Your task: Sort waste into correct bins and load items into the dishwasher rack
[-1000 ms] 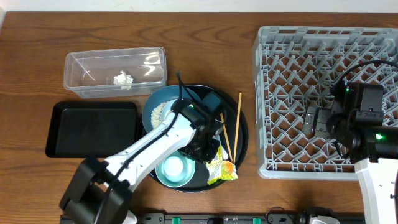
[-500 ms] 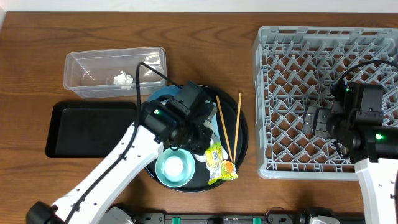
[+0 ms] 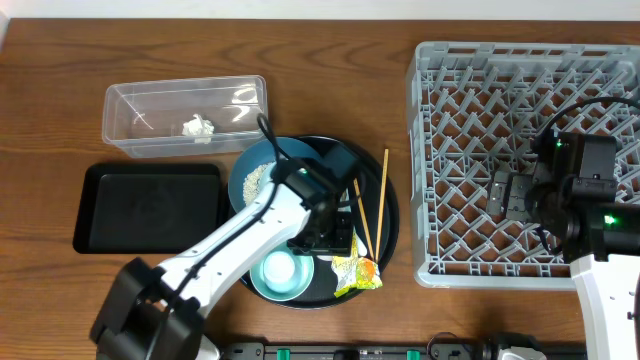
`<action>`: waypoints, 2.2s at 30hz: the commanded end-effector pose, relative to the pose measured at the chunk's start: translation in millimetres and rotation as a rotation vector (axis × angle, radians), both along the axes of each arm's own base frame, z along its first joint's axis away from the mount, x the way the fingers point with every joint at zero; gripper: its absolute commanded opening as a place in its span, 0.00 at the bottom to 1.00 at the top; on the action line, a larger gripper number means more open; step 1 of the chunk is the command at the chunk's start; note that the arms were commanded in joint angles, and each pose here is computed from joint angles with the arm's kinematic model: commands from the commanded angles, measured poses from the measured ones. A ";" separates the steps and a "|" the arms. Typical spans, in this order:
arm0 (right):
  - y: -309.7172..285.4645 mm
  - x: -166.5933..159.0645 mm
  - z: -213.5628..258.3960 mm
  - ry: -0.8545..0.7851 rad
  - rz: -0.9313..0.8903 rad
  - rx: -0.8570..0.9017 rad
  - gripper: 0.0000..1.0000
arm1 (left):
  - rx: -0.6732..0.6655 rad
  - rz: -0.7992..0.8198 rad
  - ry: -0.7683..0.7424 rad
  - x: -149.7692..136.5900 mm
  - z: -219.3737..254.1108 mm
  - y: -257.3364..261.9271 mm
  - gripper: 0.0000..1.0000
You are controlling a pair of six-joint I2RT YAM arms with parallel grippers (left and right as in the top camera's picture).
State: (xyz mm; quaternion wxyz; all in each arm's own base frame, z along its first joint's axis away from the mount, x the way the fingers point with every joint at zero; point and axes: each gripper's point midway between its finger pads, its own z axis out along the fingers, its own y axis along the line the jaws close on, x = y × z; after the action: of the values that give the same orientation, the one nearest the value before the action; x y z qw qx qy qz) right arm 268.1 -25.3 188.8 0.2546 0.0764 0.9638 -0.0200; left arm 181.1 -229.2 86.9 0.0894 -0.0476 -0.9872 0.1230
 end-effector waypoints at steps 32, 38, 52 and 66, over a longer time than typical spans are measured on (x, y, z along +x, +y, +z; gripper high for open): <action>3.4 0.7 4.3 -0.007 0.001 -0.002 0.99 | 0.203 0.154 -0.073 3.2 -34.6 -5.2 0.32; 3.5 0.2 3.9 -0.004 0.001 -0.002 0.99 | 0.210 0.152 -0.066 1.3 -34.3 -3.4 0.07; 3.5 -0.3 3.6 -0.002 0.001 -0.002 0.99 | 0.029 0.054 -0.225 14.4 45.9 -2.1 0.06; 3.5 -0.2 3.7 -0.003 0.001 -0.002 0.99 | 0.024 0.429 -0.694 155.8 123.3 147.3 0.06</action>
State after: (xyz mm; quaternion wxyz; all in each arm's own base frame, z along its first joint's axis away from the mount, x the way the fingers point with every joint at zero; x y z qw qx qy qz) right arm 265.8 -25.2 187.5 0.2493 0.0780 0.9651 -0.0196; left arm 312.2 -115.7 198.0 -0.2261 0.1202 -0.9573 0.1345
